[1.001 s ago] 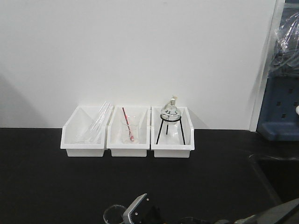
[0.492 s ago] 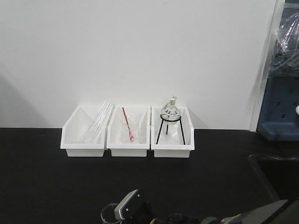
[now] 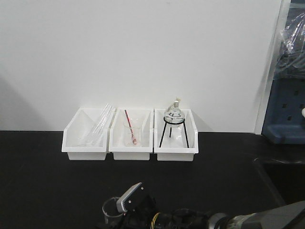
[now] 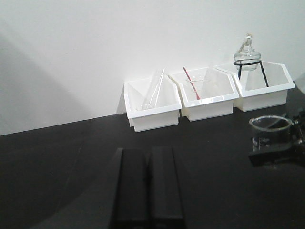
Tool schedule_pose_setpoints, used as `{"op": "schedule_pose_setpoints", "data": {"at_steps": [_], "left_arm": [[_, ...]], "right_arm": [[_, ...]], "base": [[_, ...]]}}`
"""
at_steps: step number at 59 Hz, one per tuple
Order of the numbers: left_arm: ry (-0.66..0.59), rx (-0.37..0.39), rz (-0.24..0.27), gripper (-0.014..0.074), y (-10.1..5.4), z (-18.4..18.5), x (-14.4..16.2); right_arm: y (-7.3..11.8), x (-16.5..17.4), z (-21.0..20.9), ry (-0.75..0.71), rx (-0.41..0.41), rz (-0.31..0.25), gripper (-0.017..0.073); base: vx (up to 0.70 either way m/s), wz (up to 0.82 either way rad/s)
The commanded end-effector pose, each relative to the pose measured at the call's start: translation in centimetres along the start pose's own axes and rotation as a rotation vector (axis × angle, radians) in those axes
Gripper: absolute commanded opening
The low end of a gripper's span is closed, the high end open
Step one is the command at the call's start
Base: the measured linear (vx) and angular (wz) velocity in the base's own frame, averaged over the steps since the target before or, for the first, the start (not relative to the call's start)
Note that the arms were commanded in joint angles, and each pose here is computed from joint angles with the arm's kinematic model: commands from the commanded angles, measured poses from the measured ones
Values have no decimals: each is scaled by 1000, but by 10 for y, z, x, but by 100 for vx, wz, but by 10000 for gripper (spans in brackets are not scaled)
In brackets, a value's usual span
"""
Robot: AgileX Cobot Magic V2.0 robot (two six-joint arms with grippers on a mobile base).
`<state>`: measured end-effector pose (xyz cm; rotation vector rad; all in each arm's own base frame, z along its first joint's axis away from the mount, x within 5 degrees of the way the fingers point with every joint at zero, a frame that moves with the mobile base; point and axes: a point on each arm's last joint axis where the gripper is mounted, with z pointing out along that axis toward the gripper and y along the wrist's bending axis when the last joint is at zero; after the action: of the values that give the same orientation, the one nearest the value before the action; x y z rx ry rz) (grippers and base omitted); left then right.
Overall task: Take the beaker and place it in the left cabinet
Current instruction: 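Close the right gripper around the beaker's side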
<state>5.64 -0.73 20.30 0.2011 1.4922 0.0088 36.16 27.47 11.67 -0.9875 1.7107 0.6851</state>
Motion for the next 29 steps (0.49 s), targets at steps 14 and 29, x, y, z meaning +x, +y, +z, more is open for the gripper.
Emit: {"op": "schedule_pose_setpoints", "data": {"at_steps": [14,29], "left_arm": [[-77,-7,-6,1,0,-1,-3],[-77,-7,-6,1,0,-1,-3]], "right_arm": [[9,-113,-52,-201,-5,-119,-9],[7,-151,-87,-184,107,-16,-9]], "base": [[0,0],[0,0]]}}
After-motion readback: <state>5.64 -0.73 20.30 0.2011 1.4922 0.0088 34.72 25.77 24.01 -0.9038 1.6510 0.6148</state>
